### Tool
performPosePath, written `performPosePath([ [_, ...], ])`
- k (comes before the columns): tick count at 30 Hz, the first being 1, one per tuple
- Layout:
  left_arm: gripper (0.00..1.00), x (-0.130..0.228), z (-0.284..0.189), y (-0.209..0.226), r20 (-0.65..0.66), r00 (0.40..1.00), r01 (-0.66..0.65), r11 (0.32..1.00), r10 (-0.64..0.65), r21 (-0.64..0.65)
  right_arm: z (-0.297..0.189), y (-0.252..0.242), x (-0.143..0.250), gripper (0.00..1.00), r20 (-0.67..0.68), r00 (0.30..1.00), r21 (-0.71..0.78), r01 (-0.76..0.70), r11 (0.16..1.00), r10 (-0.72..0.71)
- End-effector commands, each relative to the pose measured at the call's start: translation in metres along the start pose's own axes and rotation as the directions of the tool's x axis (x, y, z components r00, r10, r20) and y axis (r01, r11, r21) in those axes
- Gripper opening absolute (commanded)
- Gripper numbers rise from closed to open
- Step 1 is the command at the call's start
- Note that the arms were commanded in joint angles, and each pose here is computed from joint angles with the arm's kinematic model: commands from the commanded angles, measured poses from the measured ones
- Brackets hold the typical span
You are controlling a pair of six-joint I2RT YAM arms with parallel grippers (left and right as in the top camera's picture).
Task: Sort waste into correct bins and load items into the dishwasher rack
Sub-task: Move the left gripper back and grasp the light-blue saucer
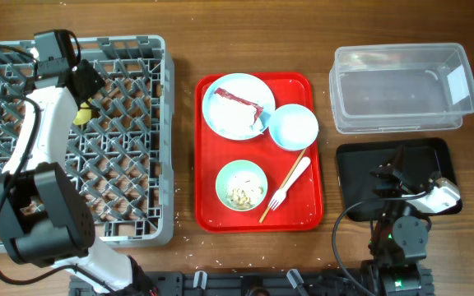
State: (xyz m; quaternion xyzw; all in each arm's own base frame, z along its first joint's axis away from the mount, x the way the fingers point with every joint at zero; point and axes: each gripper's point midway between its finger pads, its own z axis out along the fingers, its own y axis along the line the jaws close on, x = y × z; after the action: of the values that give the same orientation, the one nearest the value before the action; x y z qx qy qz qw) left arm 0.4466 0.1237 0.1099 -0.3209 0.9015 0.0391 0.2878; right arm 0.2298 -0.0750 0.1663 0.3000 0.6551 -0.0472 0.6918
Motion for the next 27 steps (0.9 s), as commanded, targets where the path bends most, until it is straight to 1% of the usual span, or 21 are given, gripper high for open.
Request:
performPosePath([
  [1,0.04,-0.002,-0.007,0.022,0.005,1.000,0.008,0.997,-0.007,-0.073,0.000,-0.003,-0.002,0.99,0.010,1.000,0.018,0.017,1.000,-0.017],
  [4,0.04,-0.003,-0.017,0.033,0.001,0.999,0.032,0.996,-0.032,-0.088,0.000,-0.003,-0.002,1.00,0.010,1.000,0.018,0.017,1.000,-0.017],
  [9,0.04,0.007,-0.022,0.073,-0.057,0.986,0.145,0.975,-0.157,-0.167,0.000,-0.003,-0.002,1.00,0.009,1.000,0.018,0.017,1.000,-0.017],
  [12,0.04,0.007,-0.024,0.075,-0.074,0.979,0.177,0.975,-0.188,-0.131,0.000,-0.003,-0.002,1.00,0.009,1.000,0.018,0.017,1.000,-0.017],
  [14,0.04,0.005,-0.032,0.064,-0.087,0.977,0.191,0.980,-0.195,-0.059,0.000,-0.003,-0.002,1.00,0.010,1.000,0.018,0.017,1.000,-0.017],
  [17,0.04,-0.003,-0.058,0.042,-0.077,0.978,0.197,0.978,-0.192,0.070,0.000,-0.003,-0.002,1.00,0.010,1.000,0.018,0.017,1.000,-0.017],
  [19,0.04,-0.005,-0.081,0.018,-0.077,0.982,0.183,0.964,-0.171,0.191,0.000,-0.003,-0.002,1.00,0.010,1.000,0.018,0.017,1.000,-0.017],
  [20,0.04,-0.004,-0.091,0.006,-0.086,0.984,0.174,0.953,-0.157,0.248,0.000,-0.003,-0.002,1.00,0.009,1.000,0.018,0.017,1.000,-0.017],
  [22,0.04,0.014,-0.120,-0.049,-0.156,0.985,0.132,0.878,-0.066,0.460,0.000,-0.003,-0.002,1.00,0.010,1.000,0.018,0.017,1.000,-0.017],
  [23,0.05,0.023,-0.128,-0.066,-0.181,0.983,0.115,0.850,-0.024,0.514,0.000,-0.003,-0.002,1.00,0.010,1.000,0.018,0.017,1.000,-0.017],
  [24,0.10,0.037,-0.136,-0.087,-0.207,0.978,0.094,0.818,0.031,0.568,0.000,-0.003,-0.002,1.00,0.009,1.000,0.018,0.017,1.000,-0.017],
  [25,0.18,0.054,-0.143,-0.110,-0.220,0.970,0.054,0.791,0.103,0.610,0.000,-0.003,-0.002,1.00,0.009,1.000,0.018,0.018,1.000,-0.018],
  [26,0.34,0.072,-0.149,-0.130,-0.212,0.960,-0.007,0.768,0.186,0.641,0.000,-0.003,-0.002,1.00,0.009,1.000,0.017,0.017,1.000,-0.017],
  [27,0.54,0.100,-0.158,-0.158,-0.179,0.932,-0.110,0.716,0.316,0.689,0.000,-0.003,-0.002,1.00,0.009,1.000,0.018,0.017,1.000,-0.017],
])
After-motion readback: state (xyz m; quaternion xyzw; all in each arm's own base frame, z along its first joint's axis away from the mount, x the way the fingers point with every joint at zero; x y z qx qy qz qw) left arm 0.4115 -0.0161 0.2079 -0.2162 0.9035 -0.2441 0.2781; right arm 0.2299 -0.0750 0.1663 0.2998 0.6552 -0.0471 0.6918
